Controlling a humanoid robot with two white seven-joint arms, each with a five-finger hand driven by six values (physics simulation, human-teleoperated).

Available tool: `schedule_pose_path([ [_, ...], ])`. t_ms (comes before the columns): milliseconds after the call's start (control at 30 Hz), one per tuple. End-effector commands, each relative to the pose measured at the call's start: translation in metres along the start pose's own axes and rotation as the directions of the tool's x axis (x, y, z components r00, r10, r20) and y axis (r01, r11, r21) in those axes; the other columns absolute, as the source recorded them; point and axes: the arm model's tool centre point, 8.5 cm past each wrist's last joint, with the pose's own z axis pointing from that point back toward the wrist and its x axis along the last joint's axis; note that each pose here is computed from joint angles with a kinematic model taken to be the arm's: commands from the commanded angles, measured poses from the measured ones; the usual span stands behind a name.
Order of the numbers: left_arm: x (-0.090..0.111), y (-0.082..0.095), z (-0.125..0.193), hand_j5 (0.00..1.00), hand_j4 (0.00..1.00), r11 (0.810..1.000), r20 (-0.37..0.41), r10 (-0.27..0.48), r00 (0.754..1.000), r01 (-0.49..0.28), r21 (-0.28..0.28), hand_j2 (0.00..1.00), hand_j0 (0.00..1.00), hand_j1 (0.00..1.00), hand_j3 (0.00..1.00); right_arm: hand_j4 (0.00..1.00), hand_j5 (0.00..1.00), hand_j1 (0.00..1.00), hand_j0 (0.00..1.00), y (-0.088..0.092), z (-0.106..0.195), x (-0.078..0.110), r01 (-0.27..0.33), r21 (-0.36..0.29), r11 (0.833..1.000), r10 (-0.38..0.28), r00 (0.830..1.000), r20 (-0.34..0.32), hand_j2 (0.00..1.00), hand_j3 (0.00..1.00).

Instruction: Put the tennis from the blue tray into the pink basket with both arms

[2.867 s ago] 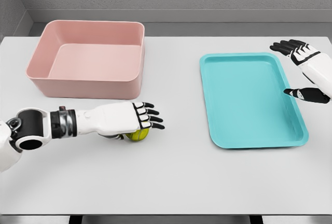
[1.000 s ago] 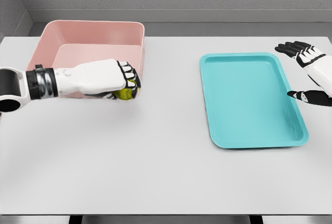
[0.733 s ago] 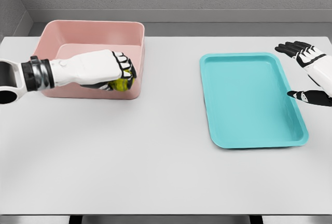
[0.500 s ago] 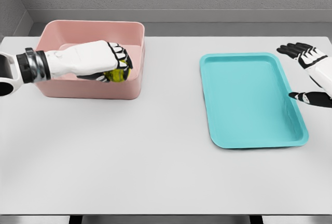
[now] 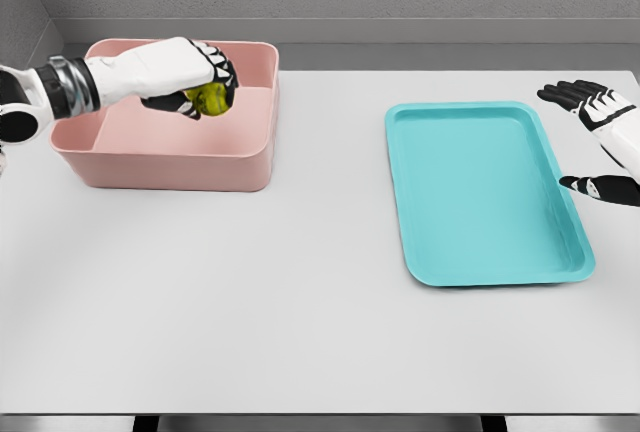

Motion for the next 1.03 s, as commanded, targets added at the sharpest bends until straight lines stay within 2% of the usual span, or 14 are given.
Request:
schedule_pose_path([
  [0,-0.011,-0.011,-0.001,0.47,0.47,0.999,-0.034,0.045,0.998,-0.045,-0.008,0.47,0.47,0.47,0.47,1.0,1.0,1.0,1.0,-0.001,0.0,0.0,0.005,-0.004,1.0,-0.005,1.0,0.001,1.0,1.0],
  [33,-0.016,-0.012,0.0,0.51,0.51,0.999,-0.048,0.051,0.998,-0.051,-0.012,0.51,0.51,0.51,0.51,1.0,1.0,1.0,1.0,-0.001,0.0,0.0,0.005,-0.004,1.0,-0.005,1.0,0.001,1.0,1.0],
  [67,-0.02,-0.013,0.002,0.68,0.68,0.998,-0.061,0.061,0.996,-0.062,-0.006,0.68,0.68,0.68,0.68,1.0,1.0,1.0,1.0,-0.001,0.0,0.0,0.006,-0.005,1.0,-0.006,1.0,0.001,1.0,1.0],
  [100,-0.023,-0.011,0.004,0.93,0.93,0.997,-0.068,0.073,0.995,-0.073,0.006,0.93,0.93,0.93,0.93,1.0,1.0,1.0,1.0,0.0,0.0,0.0,0.006,-0.003,1.0,-0.006,1.0,0.0,1.0,1.0],
  [133,-0.023,-0.009,0.004,1.0,1.0,0.995,-0.061,0.095,0.994,-0.093,0.024,1.0,1.0,1.0,1.0,1.0,1.0,1.0,1.0,-0.001,0.0,0.0,0.005,-0.004,1.0,-0.005,1.0,0.001,1.0,1.0],
  [433,-0.023,-0.01,0.009,1.0,1.0,0.993,-0.057,0.112,0.992,-0.11,0.034,1.0,1.0,1.0,1.0,1.0,1.0,1.0,1.0,-0.001,0.0,0.0,0.005,-0.006,1.0,-0.005,1.0,0.001,1.0,1.0],
  [533,-0.026,-0.003,0.013,1.0,1.0,0.991,-0.058,0.123,0.991,-0.12,0.056,1.0,1.0,1.0,1.0,1.0,1.0,1.0,1.0,0.0,0.0,0.0,0.006,-0.005,1.0,-0.006,1.0,0.0,1.0,1.0],
  [633,-0.04,0.002,0.05,1.0,1.0,0.988,-0.1,0.143,0.985,-0.136,0.08,1.0,1.0,1.0,1.0,1.0,1.0,1.0,1.0,-0.001,0.0,0.0,0.006,-0.007,1.0,-0.006,1.0,0.001,1.0,1.0],
  [733,-0.052,-0.009,0.085,1.0,1.0,0.973,-0.136,0.218,0.967,-0.205,0.103,1.0,1.0,1.0,1.0,1.0,1.0,1.0,1.0,-0.001,0.0,0.0,0.005,-0.006,1.0,-0.005,1.0,0.001,1.0,1.0],
  [833,-0.066,-0.007,0.122,1.0,1.0,0.98,-0.205,0.197,0.959,-0.184,0.081,1.0,1.0,1.0,1.0,1.0,1.0,1.0,1.0,-0.001,0.0,0.0,0.005,-0.006,1.0,-0.005,1.0,0.001,1.0,1.0],
  [1000,-0.069,-0.003,0.137,1.0,1.0,0.979,-0.223,0.198,0.954,-0.182,0.089,1.0,1.0,1.0,1.0,1.0,1.0,1.0,1.0,-0.003,-0.002,0.006,-0.004,-0.011,1.0,0.004,1.0,0.017,1.0,1.0],
])
